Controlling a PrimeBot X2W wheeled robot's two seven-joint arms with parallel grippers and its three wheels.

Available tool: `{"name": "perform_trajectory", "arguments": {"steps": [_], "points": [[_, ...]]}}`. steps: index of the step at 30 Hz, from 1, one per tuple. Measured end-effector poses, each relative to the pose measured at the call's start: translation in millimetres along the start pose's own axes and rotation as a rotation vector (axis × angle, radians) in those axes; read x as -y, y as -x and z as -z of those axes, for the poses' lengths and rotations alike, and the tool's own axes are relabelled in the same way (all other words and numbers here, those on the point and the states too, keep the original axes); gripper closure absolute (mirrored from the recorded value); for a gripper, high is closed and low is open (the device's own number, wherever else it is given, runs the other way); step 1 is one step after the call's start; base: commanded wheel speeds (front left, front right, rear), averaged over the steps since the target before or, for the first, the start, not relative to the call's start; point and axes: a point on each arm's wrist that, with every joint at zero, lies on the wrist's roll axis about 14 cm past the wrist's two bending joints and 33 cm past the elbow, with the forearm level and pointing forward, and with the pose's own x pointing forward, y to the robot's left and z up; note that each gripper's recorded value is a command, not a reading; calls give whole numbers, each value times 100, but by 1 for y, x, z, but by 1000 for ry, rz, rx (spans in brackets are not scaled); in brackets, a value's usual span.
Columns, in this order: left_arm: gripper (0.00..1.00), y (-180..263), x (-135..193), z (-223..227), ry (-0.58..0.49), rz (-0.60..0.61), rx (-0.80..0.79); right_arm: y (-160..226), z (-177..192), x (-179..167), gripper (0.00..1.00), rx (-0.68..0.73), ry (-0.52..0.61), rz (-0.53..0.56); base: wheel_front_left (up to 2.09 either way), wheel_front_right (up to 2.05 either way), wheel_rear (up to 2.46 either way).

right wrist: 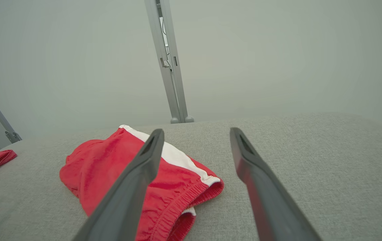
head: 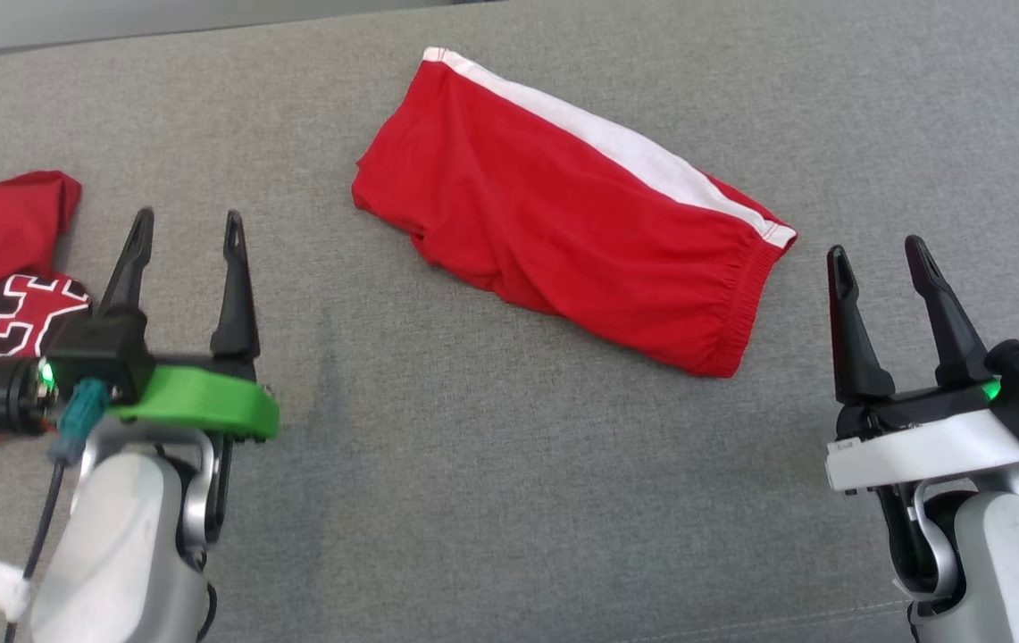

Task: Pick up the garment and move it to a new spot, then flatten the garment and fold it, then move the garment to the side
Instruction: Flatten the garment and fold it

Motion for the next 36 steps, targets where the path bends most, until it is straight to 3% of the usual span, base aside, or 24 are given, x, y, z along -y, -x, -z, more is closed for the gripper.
{"name": "perform_trajectory", "arguments": {"steps": [6, 10, 15, 22, 23, 24, 25, 36], "points": [[0, -54, 29, 10, -7, 147, -89, -16, 12, -3, 0, -13, 1, -17, 0, 0, 0], [0, -77, 47, 49, 8, 218, -257, -20, 24, -2, 0, -30, -11, -11, 0, 0, 0], [0, -83, 66, 101, -1, 287, -454, -15, 38, 10, 0, -60, -15, 29, 0, 0, 0], [0, -84, 84, 138, -6, 342, -596, -7, 48, 27, 0, -87, -11, 83, 0, 0, 0], [52, -84, 85, 140, -1, 342, -613, -7, 49, 28, 0, -87, -11, 86, 0, 0, 0], [92, -85, 86, 142, 5, 345, -622, -6, 49, 29, 0, -88, -11, 89, 0, 0, 0], [100, -85, 86, 142, 9, 345, -627, -6, 49, 29, 0, -89, -11, 90, 0, 0, 0], [100, -79, 76, 127, 28, 310, -490, -4, 41, 28, 0, -67, -15, 92, 0, 0, 0]]}}
